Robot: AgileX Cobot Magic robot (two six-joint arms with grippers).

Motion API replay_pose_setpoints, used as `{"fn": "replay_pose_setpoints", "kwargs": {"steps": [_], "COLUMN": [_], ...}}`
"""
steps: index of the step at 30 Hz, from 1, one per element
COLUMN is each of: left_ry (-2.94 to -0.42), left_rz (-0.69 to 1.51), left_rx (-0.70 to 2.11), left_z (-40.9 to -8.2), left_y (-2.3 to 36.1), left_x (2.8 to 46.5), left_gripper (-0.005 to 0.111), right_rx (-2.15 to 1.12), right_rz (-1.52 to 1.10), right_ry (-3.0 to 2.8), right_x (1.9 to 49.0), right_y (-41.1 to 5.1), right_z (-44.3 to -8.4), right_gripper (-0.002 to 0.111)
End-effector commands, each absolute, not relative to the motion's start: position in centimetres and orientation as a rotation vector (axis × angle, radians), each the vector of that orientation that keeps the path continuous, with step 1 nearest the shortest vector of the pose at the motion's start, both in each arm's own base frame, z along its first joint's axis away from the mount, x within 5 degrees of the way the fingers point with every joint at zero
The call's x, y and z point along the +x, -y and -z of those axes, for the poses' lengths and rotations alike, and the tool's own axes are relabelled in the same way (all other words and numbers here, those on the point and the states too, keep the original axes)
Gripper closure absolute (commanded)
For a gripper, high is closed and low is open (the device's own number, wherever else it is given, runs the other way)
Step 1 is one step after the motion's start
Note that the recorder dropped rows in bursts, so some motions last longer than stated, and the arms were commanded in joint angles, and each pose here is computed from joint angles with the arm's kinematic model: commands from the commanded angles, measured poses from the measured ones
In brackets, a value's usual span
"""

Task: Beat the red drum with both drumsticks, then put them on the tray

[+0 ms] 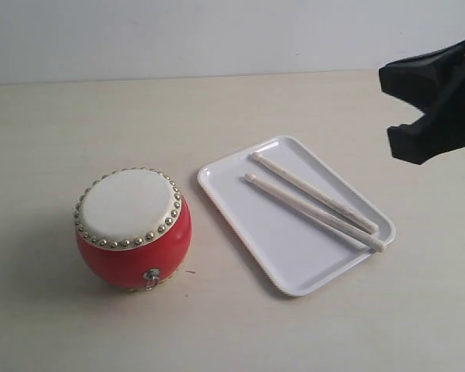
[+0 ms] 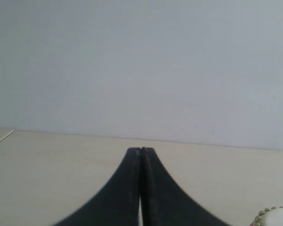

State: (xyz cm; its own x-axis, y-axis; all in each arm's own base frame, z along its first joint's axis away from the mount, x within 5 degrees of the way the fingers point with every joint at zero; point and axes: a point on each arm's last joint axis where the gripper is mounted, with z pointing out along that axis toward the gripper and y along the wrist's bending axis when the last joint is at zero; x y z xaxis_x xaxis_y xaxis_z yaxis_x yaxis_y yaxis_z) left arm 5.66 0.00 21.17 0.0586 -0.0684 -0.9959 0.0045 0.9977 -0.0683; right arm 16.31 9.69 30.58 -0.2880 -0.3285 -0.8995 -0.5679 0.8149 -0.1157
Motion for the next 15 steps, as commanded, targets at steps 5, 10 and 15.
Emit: {"fn": "replay_pose_setpoints", "kwargs": {"steps": [5, 10, 15], "left_ry": [-1.495, -1.495, -1.495], "left_rz": [0.058, 0.058, 0.058], "left_rx": [-0.055, -0.055, -0.055], "left_z": [-21.2, -21.2, -21.2], "left_y": [0.0, 0.0, 0.0], "left_x": [5.6, 5.6, 5.6], "left_gripper": [0.107, 0.107, 0.107], "right_rx": [-0.607, -0.485, -0.383], "right_rz": [-0.226, -0.121, -0.019], "right_ry": [-1.606, -1.586, -1.588], "right_x": [11.2, 9.4, 7.4], "right_y": [-6.2, -3.7, -1.9], "right_z": [-35.2, -34.1, -30.5], "right_gripper": [0.108, 0.108, 0.108]}}
